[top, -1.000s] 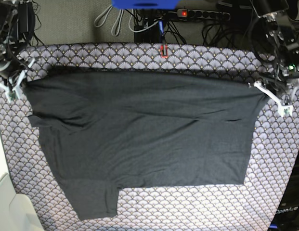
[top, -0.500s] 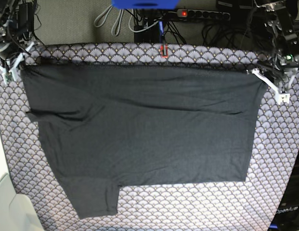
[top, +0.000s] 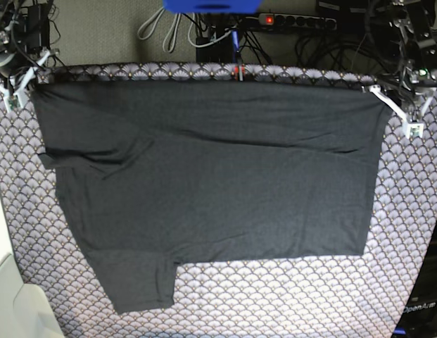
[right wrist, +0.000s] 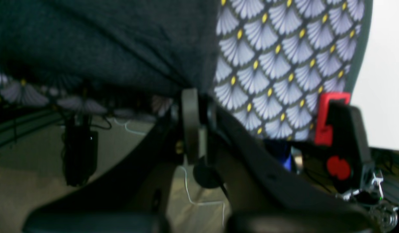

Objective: Fold the T-shirt properly
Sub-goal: 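Pull both held corners back toward the arms, unfolding the shirt flat, then release the corners and move both grippers to the shirt's side edges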

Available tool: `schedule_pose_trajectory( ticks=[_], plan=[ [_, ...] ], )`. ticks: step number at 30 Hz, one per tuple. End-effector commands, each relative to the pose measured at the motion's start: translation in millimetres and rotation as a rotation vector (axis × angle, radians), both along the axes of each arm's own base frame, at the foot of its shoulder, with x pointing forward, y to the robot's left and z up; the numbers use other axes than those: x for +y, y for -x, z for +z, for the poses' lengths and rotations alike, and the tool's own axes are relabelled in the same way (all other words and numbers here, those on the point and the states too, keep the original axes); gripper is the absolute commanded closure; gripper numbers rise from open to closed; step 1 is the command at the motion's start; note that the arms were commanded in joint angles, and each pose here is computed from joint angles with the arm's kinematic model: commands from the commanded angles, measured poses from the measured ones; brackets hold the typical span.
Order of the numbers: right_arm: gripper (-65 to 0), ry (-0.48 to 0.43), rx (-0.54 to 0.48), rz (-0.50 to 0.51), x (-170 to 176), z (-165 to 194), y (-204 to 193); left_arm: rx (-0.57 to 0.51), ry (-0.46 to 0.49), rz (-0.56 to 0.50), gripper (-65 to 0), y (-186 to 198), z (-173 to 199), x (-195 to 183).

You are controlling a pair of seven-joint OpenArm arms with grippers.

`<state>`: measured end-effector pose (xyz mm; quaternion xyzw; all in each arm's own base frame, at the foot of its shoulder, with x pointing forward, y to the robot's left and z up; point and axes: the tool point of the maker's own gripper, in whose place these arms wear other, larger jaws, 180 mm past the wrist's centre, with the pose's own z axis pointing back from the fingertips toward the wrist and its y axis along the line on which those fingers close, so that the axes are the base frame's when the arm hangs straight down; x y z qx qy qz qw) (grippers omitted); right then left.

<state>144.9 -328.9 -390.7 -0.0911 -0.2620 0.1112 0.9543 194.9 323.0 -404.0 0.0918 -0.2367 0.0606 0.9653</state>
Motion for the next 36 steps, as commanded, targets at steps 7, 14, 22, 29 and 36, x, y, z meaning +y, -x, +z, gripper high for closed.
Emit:
schedule_pose_trajectory(
  ticks=[7,14,22,29,36],
  plan=[
    [0.0,0.031,-0.017,0.002,-9,9,-3,-0.007,-0.043,-0.002,-0.3,2,8,10],
    [-2.4,0.032,-0.009,0.000,-9,8,-1,0.001,-0.035,0.002,-0.5,3,4,9],
    [-25.9,0.037,-0.004,0.001,-11,8,-1,0.030,-0.036,0.002,-21.0,12,1,10],
    [-30.7,0.085,-0.043,-0.087,-41,25,4,0.028,-0.037,0.000,-28.9,13,2,9],
    [-30.7,0.127,-0.148,-0.129,-63,53,-24,0.004,-0.057,0.028,-28.9,11,9,20]
  ],
)
